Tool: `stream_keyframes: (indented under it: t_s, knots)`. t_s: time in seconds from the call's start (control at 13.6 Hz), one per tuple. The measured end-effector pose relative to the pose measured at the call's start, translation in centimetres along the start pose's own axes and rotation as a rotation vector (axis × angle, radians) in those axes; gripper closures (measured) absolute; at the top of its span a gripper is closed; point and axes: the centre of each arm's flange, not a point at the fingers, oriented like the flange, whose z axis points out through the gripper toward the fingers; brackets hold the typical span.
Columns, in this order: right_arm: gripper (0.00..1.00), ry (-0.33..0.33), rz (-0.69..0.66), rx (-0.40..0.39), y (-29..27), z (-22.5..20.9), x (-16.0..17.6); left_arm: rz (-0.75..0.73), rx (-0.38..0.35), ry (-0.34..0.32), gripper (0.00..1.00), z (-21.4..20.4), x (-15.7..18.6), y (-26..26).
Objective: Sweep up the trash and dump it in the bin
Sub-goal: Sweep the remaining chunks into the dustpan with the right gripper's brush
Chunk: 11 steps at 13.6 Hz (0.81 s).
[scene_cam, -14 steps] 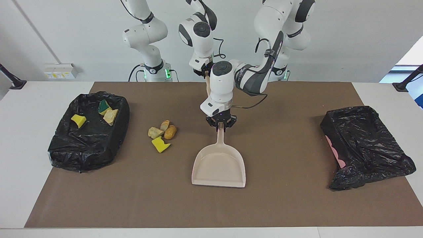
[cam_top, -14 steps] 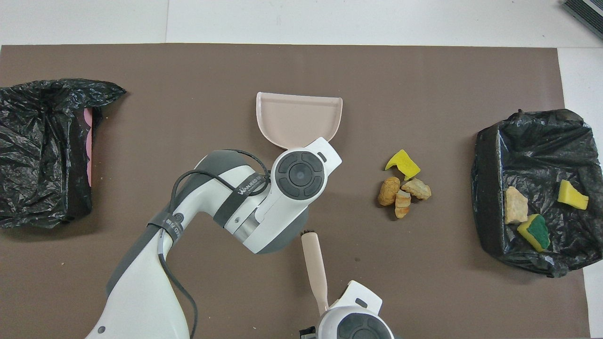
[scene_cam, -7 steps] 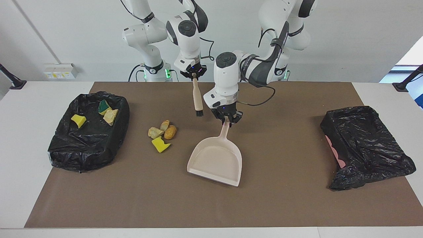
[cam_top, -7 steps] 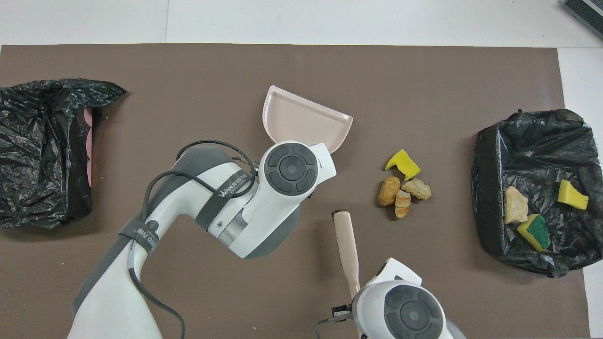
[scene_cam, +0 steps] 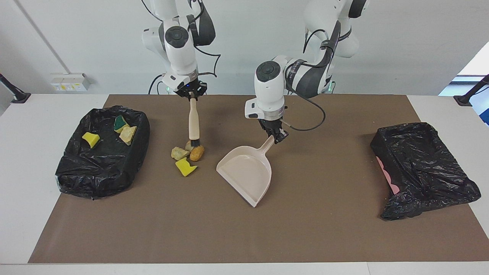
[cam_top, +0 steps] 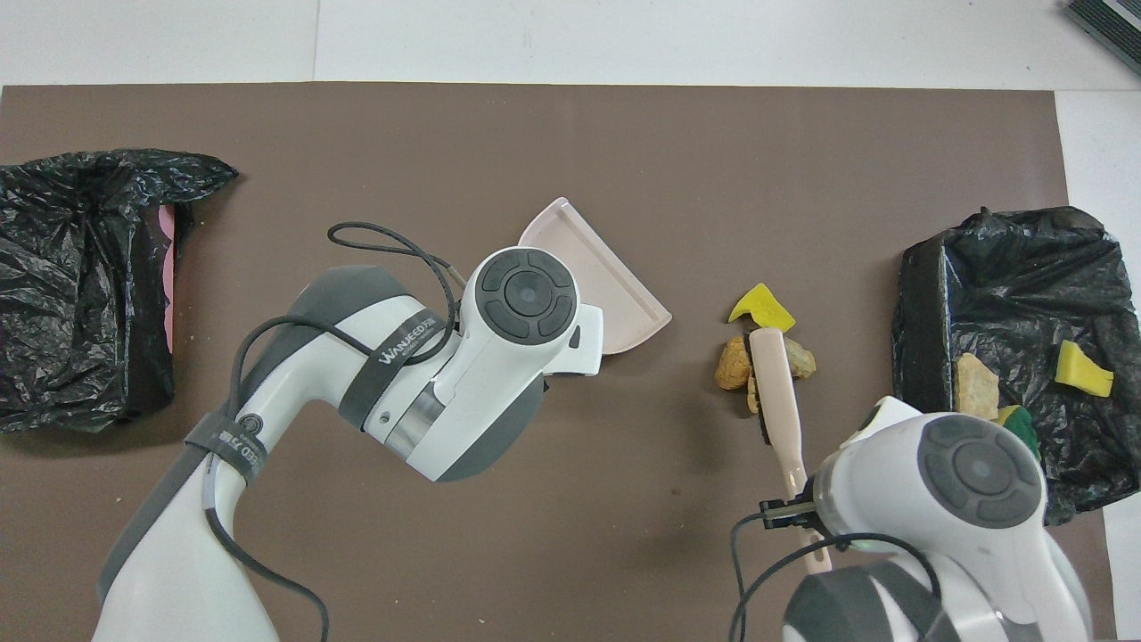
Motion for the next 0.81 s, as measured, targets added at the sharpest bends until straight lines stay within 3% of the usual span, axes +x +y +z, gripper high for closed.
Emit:
stream_keyframes:
  t_s: [0.29, 0.81]
  knots:
    - [0.73, -0.031, -0.042, -0.037, 9.9, 1.1, 1.5, 0.113, -0.004, -0.033, 0.68, 0.0, -0.6, 0.8]
    - [0.73, -0.112, -0.036, -0.063, 11.4, 6.1, 3.9, 0.232, 0.011, -0.071, 0.68, 0.4, -2.3, 4.5]
